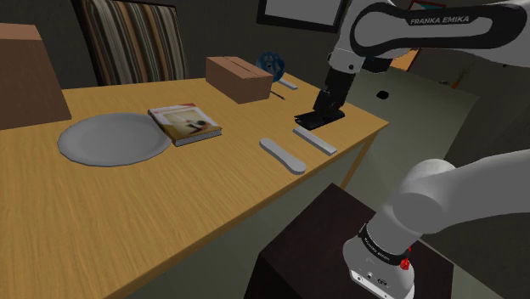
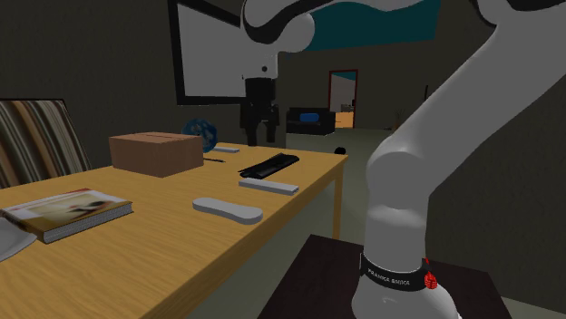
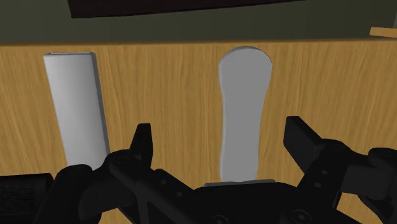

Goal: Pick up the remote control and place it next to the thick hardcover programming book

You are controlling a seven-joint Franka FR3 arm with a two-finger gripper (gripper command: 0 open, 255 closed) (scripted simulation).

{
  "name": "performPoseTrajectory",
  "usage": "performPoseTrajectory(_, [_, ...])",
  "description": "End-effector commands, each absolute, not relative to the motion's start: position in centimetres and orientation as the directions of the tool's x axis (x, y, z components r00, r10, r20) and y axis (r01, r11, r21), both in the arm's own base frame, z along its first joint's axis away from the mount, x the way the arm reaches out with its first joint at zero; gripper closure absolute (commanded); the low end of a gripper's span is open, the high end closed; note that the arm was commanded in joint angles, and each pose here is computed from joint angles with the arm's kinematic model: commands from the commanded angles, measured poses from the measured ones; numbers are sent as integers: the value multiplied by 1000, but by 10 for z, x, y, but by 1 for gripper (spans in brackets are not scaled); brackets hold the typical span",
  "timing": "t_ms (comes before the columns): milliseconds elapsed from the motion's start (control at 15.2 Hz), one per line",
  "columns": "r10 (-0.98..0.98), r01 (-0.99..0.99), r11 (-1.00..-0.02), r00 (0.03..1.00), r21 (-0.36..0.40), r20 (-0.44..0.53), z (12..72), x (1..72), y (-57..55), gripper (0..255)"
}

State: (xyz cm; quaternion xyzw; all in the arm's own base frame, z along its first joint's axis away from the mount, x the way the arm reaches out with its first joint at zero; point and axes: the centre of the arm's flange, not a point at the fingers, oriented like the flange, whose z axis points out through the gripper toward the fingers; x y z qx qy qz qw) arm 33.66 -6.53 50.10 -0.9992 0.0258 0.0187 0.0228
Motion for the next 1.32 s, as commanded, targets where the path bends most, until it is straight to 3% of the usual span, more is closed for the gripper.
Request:
performPoseTrajectory(0, [-54, -55, -998, 998, -37, -34, 486, 343, -84, 0])
performPoseTrajectory(1254, [-81, -81, -997, 997, 10, -16, 349, 398, -210, 0])
